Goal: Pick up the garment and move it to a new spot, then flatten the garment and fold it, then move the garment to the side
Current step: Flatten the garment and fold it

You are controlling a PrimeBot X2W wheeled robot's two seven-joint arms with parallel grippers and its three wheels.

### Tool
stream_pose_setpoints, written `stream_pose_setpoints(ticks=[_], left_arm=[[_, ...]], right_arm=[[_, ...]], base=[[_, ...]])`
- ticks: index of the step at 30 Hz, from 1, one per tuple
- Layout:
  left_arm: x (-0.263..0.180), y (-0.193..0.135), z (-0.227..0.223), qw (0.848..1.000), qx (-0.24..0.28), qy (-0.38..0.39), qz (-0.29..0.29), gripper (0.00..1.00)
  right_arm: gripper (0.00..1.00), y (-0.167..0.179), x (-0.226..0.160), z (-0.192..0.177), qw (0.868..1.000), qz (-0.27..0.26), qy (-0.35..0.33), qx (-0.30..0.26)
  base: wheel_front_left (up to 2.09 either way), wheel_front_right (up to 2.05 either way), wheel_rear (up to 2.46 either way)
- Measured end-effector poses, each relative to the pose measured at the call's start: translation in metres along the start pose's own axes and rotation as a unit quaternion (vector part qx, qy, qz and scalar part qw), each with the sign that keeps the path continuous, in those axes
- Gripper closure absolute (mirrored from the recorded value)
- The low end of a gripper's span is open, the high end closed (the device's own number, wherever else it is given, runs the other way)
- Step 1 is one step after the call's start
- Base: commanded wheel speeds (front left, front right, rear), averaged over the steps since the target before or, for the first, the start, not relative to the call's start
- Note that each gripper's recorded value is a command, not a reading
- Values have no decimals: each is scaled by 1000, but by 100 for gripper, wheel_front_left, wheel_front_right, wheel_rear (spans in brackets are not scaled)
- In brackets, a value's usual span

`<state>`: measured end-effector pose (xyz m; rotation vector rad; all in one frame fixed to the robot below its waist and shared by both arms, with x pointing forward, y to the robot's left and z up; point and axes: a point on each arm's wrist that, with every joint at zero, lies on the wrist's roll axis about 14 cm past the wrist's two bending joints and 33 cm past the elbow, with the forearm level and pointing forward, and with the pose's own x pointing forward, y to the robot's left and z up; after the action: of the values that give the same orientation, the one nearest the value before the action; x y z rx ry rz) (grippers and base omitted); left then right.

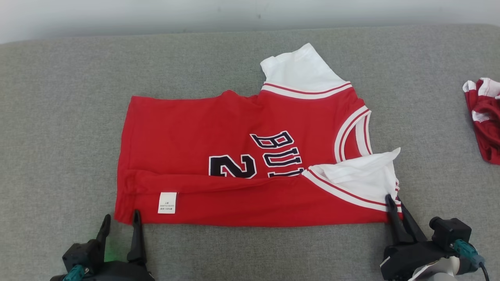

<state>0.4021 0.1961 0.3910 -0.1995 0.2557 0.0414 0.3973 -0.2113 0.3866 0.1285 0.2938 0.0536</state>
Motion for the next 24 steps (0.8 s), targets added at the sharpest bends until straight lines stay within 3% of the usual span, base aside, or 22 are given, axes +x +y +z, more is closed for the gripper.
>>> stream_pose_setpoints(ticks=[3, 5, 6, 7, 9, 11, 17, 24], left_arm=[[2, 0, -7, 1000, -7, 11, 2, 0], [5, -3, -8, 1000, -16, 12, -2, 19], [7, -6, -7, 1000, -14, 11, -6, 23], [8, -7, -6, 1000, -19, 10, -7, 41], [8, -9, -9, 1000, -20, 15, -9, 65], [7, -10, -15, 999, -30, 23, -10, 100], [8, -18, -10, 999, -33, 17, -23, 100], [10, -38, 41, 996, -22, -60, -58, 100]], right_arm=[[100, 0, 1, 1, 1000, 1, -2, -1], [100, 0, 2, 2, 1000, 1, -3, -1], [100, 0, 2, 2, 1000, 1, -3, -2], [100, 0, 3, 3, 1000, 1, -4, -2], [100, 0, 4, 3, 1000, 2, -5, -2], [100, 0, 5, 4, 1000, 3, -5, -2], [100, 1, 6, 7, 1000, 4, -10, -1], [100, 8, 9, 27, 999, 15, -35, -9]], base=[[0, 0, 0], [0, 0, 0], [0, 0, 0], [0, 0, 0], [0, 0, 0], [0, 0, 0], [0, 0, 0], [0, 0, 0]])
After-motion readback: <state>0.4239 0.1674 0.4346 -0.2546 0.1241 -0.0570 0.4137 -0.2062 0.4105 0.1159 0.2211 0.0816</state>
